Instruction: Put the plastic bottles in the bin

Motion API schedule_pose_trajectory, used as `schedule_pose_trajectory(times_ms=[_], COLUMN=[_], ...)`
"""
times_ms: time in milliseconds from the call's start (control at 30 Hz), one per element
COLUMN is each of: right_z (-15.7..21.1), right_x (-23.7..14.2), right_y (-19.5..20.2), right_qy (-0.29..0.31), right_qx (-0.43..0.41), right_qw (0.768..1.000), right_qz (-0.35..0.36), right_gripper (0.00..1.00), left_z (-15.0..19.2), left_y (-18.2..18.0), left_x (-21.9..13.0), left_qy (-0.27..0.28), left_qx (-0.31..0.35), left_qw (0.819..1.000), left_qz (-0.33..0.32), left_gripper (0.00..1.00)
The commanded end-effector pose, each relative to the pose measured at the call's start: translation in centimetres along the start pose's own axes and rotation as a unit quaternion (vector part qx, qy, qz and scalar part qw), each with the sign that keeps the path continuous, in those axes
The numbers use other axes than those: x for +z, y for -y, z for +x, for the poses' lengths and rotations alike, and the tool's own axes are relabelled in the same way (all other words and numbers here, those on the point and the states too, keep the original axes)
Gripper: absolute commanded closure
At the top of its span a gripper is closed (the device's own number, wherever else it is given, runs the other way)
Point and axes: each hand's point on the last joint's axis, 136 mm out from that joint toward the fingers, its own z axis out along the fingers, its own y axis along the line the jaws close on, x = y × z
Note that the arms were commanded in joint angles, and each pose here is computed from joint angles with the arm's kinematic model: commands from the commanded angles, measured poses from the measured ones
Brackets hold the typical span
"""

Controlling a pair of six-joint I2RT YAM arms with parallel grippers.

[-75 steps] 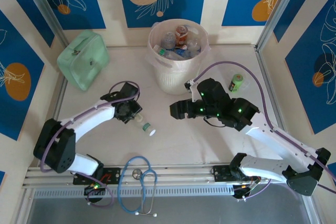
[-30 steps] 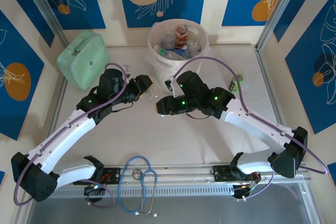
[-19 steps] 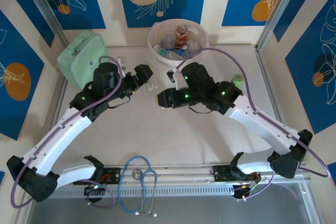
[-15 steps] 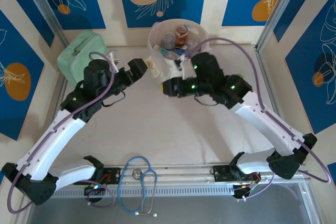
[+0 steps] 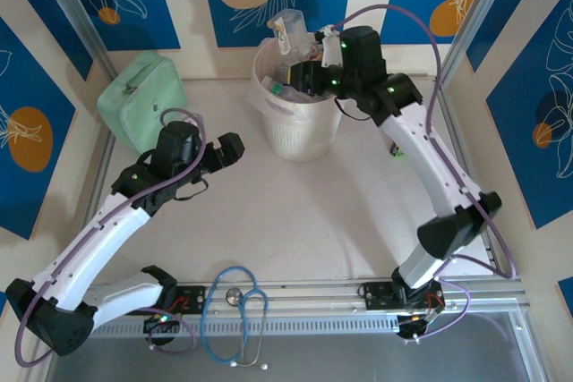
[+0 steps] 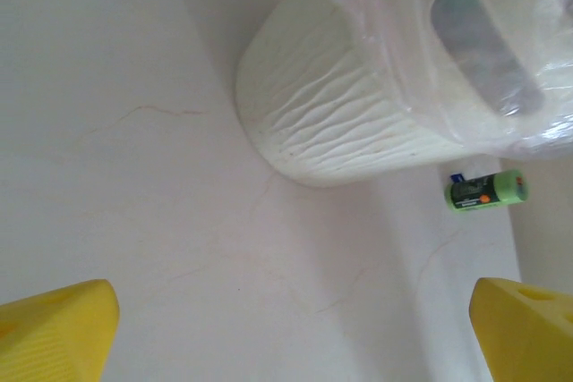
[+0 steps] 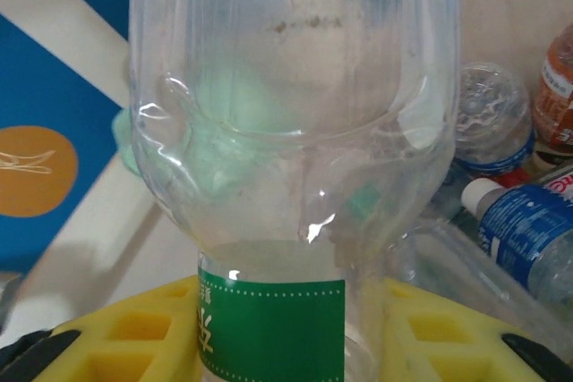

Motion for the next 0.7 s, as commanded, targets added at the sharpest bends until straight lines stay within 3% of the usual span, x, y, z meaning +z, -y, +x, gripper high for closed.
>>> schedule_pose_trajectory(times_ms=[0,233,467,667], right_z=[-1.1,-0.7,-0.5,-1.1], right_x=[0.0,1.9,2.1,0.7], right_y=[1.8,4.4,5.6,5.2], right_qy=[0.006,-0.012,-0.014,0.002], right_qx=[-0.016,-0.015,-0.013,-0.010], right_qw=[0.999,0.997,0.995,0.995], right_qz=[0.033,0.072,0.100,0.103], right_gripper=[0.72,0.67,0.35,0.27], left_z=[-0.5,-0.1,0.0,-0.1], left_y=[-1.1,-1.9,-2.4,-2.7], left_x=[-0.9,-0.4,0.0,-0.1], left_qy=[0.018,0.010,0.007,0.009], left_qx=[0.022,0.025,0.026,0.028], left_qw=[0.999,0.999,0.999,0.999], left_qz=[-0.018,-0.031,-0.038,-0.042], left_gripper=[0.00,0.00,0.00,0.00])
